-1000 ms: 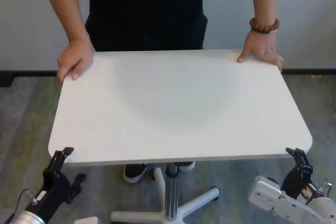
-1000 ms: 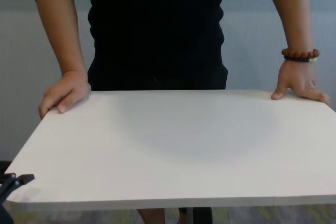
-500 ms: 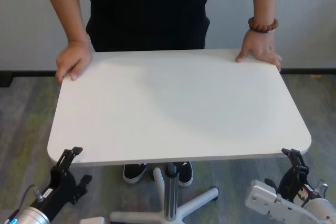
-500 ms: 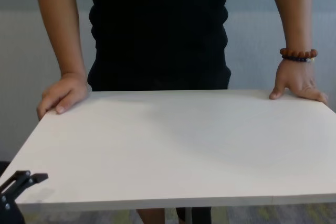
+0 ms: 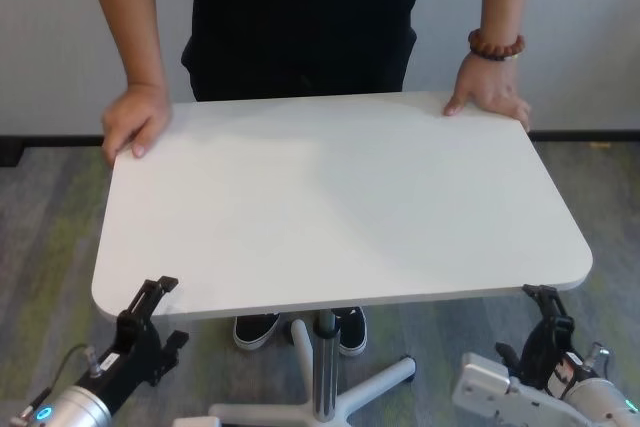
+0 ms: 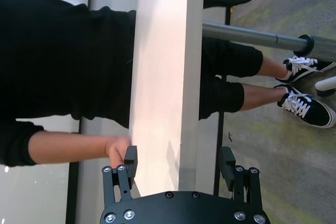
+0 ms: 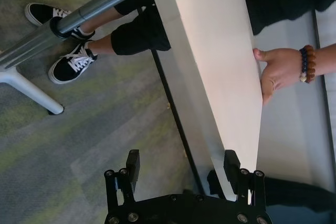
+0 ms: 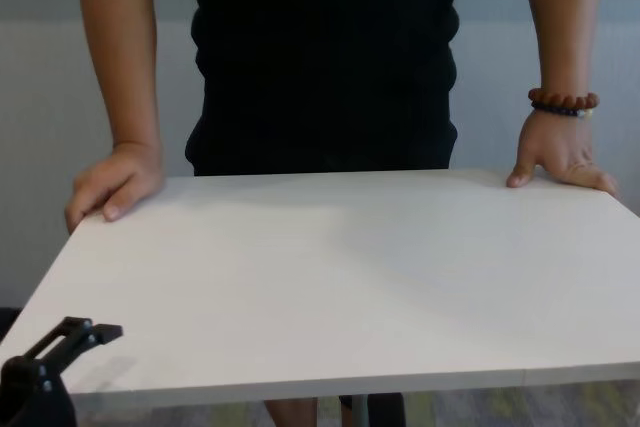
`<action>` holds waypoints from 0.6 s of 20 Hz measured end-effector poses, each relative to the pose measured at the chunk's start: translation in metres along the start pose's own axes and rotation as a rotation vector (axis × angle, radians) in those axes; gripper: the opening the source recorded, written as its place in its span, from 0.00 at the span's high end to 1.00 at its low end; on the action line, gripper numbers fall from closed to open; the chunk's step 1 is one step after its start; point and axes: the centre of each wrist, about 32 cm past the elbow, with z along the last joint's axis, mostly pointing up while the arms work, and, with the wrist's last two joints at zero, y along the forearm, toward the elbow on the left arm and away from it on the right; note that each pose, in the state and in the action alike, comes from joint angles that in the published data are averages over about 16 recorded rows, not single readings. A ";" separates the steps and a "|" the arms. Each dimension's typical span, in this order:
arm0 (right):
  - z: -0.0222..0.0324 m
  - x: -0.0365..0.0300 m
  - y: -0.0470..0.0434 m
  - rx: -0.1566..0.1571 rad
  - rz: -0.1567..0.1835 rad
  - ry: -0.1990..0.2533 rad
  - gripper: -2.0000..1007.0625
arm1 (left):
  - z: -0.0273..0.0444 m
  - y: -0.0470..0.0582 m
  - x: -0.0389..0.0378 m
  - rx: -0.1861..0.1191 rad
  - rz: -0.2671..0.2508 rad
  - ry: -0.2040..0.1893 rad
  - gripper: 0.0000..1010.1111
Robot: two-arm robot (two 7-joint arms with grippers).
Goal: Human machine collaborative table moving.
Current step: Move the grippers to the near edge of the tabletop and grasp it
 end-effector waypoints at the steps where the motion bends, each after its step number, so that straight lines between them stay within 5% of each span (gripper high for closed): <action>1: 0.0004 -0.0007 0.0005 0.000 -0.002 -0.010 0.01 | 0.0011 -0.001 0.0006 -0.001 -0.002 -0.005 0.01; 12: 0.0038 -0.0027 0.0073 -0.003 -0.055 -0.123 0.01 | 0.0104 -0.018 0.0045 -0.003 -0.012 -0.029 0.01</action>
